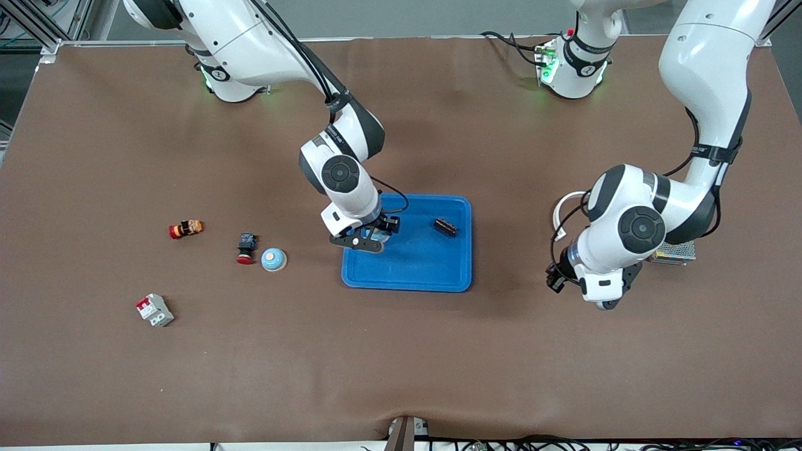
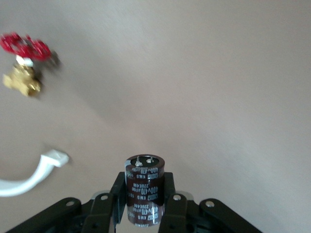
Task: Place electrolytic capacitor and blue bell in tray
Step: 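Lower the capacitor and bell into the tray with both grippers and release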
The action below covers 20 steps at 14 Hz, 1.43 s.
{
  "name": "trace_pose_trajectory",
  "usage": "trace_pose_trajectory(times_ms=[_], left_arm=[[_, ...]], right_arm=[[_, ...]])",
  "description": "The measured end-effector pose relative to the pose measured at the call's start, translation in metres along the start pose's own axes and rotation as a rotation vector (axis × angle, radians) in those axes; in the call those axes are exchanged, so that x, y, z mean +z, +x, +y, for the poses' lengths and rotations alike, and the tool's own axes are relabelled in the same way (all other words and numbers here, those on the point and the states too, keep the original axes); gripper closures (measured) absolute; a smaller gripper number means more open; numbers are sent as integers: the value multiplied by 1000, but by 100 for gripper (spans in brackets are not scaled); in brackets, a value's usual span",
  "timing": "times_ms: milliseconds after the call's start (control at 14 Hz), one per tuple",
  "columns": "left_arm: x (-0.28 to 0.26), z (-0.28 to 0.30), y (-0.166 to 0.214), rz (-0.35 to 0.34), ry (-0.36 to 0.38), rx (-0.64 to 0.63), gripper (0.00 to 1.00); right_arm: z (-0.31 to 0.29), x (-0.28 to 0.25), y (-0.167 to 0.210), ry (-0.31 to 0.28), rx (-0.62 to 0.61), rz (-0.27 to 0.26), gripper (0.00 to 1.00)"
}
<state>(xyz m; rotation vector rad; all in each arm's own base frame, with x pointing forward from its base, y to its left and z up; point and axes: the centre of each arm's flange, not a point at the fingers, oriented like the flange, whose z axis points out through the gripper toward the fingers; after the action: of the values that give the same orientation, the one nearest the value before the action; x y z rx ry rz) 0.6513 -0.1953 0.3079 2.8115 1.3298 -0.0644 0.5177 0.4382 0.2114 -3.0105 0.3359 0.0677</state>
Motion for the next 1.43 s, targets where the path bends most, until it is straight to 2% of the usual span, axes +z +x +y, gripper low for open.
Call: trace_pose_trajectory(times_ms=[214,428,784,1069,1425], left_arm=[[1,24,-47,-10,-7,-59,67],[26,43,-99,-31,16,-102,67],[47,73,-158,-58,-18,-168,67],[68,86,-180,-57,-64,-201,67],[108,89,-201,-29,-57,-214,67]], right_arm=[[4,8,-5,-4,-3,-2,30],[5,13,-10,3,-6,6,30],[4,19,-18,6,-3,10,30],[7,24,-20,15,-3,20,30],[7,24,-20,17,1,21,30]])
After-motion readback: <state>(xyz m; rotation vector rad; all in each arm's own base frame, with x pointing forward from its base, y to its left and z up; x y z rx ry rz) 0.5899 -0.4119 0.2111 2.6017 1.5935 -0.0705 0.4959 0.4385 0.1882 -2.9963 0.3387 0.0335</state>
